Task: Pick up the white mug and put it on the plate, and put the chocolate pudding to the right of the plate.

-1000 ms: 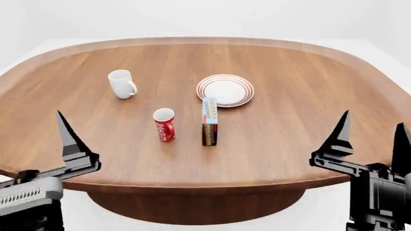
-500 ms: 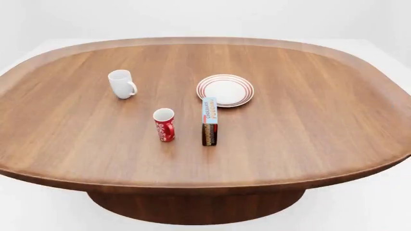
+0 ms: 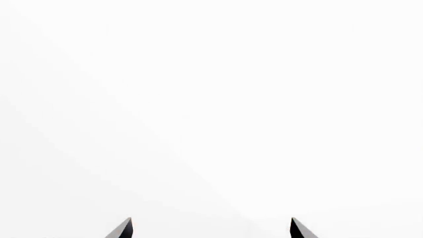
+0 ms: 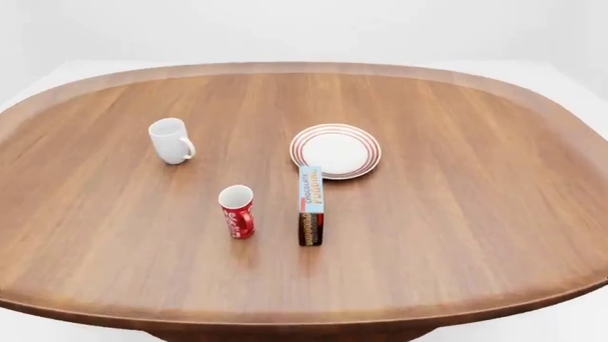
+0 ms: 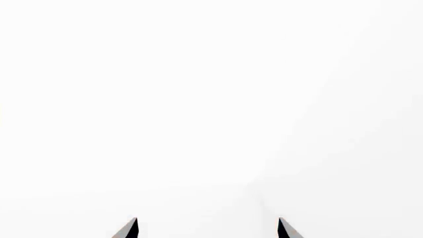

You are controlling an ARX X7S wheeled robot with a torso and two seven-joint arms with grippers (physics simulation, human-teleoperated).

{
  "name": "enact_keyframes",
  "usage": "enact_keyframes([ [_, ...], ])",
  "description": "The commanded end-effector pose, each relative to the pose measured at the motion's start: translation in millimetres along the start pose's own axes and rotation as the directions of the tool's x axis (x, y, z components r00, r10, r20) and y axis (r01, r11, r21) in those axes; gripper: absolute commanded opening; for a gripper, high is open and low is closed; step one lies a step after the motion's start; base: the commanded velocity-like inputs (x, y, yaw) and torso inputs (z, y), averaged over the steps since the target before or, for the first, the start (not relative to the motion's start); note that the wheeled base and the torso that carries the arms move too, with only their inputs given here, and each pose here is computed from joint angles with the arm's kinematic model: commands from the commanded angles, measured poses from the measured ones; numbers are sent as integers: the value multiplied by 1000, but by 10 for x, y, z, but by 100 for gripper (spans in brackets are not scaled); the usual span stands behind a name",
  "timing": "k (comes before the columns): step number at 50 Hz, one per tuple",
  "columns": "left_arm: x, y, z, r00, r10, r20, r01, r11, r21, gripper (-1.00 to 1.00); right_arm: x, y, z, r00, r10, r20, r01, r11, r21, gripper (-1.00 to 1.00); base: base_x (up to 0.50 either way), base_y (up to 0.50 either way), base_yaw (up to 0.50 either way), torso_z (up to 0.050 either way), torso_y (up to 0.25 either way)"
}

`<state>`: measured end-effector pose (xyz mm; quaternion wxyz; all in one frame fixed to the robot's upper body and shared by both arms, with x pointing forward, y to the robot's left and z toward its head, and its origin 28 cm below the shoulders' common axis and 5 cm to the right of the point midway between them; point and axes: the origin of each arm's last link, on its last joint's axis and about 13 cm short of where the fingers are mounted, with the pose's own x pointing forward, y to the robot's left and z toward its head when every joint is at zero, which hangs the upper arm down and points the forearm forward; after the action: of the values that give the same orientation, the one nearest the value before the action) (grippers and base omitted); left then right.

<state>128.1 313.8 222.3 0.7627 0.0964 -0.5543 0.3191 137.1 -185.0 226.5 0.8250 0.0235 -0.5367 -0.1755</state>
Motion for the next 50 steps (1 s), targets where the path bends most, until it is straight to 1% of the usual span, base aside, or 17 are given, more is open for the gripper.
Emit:
enact_keyframes([
  [1,-5,-7,3,1000,-8,4,8,1000,-1,100,-28,22,3,1000,26,-9,-26,999,27,100,500,0,0,0,0],
  [10,-15,-13,-13,1000,-10,-4,10,1000,0,100,-29,61,25,998,52,-28,-51,998,31,100,500,0,0,0,0],
  [30,-41,-62,-53,1000,-21,-19,21,1000,-13,100,-26,81,13,996,75,-39,-74,997,22,100,500,0,0,0,1],
  [50,-43,-56,-47,999,-22,-24,21,1000,-11,100,-52,97,-1,994,94,-51,-92,995,23,100,500,0,0,0,1],
])
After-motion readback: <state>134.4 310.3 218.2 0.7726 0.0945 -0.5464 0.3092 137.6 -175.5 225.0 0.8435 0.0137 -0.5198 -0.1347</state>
